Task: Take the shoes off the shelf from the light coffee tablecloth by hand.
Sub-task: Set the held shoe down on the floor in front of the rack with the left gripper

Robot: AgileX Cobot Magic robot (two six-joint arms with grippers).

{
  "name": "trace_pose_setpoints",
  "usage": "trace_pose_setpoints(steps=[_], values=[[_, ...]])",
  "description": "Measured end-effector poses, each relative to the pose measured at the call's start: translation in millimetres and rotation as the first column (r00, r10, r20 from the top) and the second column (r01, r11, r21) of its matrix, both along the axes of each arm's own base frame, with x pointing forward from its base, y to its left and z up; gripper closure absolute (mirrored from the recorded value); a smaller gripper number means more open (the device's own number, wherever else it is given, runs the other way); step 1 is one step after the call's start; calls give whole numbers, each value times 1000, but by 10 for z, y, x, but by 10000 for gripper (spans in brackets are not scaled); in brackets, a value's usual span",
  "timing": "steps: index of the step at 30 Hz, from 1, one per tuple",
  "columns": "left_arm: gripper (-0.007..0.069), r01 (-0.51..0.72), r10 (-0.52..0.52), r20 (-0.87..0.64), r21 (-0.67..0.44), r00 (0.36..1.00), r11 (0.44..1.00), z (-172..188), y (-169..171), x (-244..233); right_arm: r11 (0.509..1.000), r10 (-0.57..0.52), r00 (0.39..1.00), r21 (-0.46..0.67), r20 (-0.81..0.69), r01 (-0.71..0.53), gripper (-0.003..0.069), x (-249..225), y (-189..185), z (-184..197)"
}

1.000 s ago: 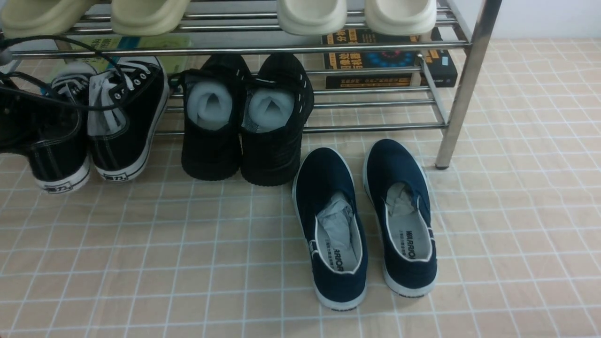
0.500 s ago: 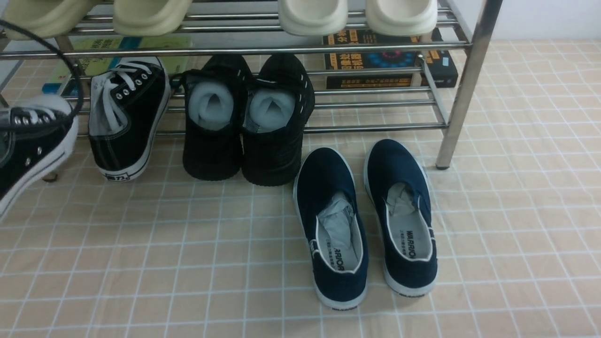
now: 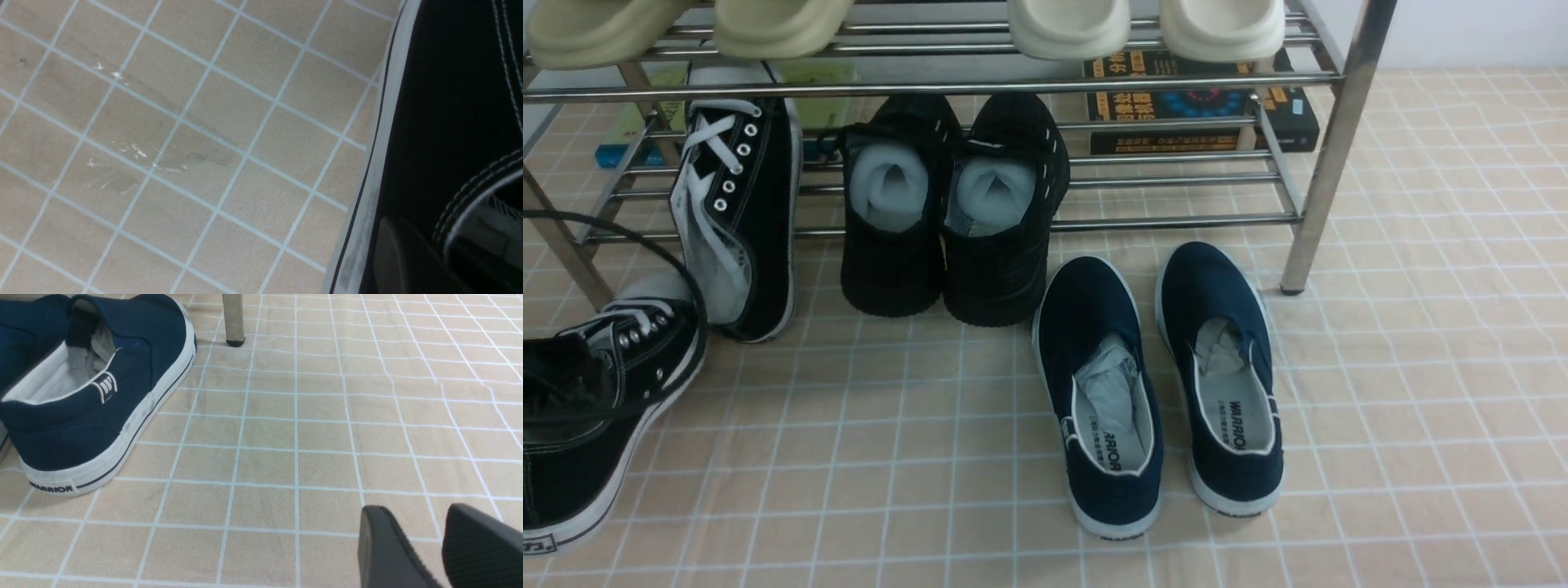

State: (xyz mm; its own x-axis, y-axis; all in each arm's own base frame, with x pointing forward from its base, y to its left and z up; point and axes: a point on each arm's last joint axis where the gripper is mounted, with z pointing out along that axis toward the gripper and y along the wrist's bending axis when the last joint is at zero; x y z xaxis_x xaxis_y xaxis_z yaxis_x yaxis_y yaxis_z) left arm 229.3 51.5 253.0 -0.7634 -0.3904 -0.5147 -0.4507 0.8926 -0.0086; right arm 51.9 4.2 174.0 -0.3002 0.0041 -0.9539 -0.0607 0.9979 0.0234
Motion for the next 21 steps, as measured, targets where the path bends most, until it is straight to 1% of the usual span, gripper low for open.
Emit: trace_pose_setpoints(steps=[8,13,16,21], values=[[610,4,-5,34,13,999,1000,24,0,-19,1000,0,1000,0,0,0,420,0,0,0],[609,-37,34,131,17,991,999,226,-7,-143,1000,0,1000,0,0,0,420,0,0,0],[609,-78,68,202,42,977,996,372,10,-248,1000,0,1000,0,0,0,420,0,0,0],[609,-113,93,249,68,964,991,468,32,-325,1000,0,1000,0,0,0,420,0,0,0]])
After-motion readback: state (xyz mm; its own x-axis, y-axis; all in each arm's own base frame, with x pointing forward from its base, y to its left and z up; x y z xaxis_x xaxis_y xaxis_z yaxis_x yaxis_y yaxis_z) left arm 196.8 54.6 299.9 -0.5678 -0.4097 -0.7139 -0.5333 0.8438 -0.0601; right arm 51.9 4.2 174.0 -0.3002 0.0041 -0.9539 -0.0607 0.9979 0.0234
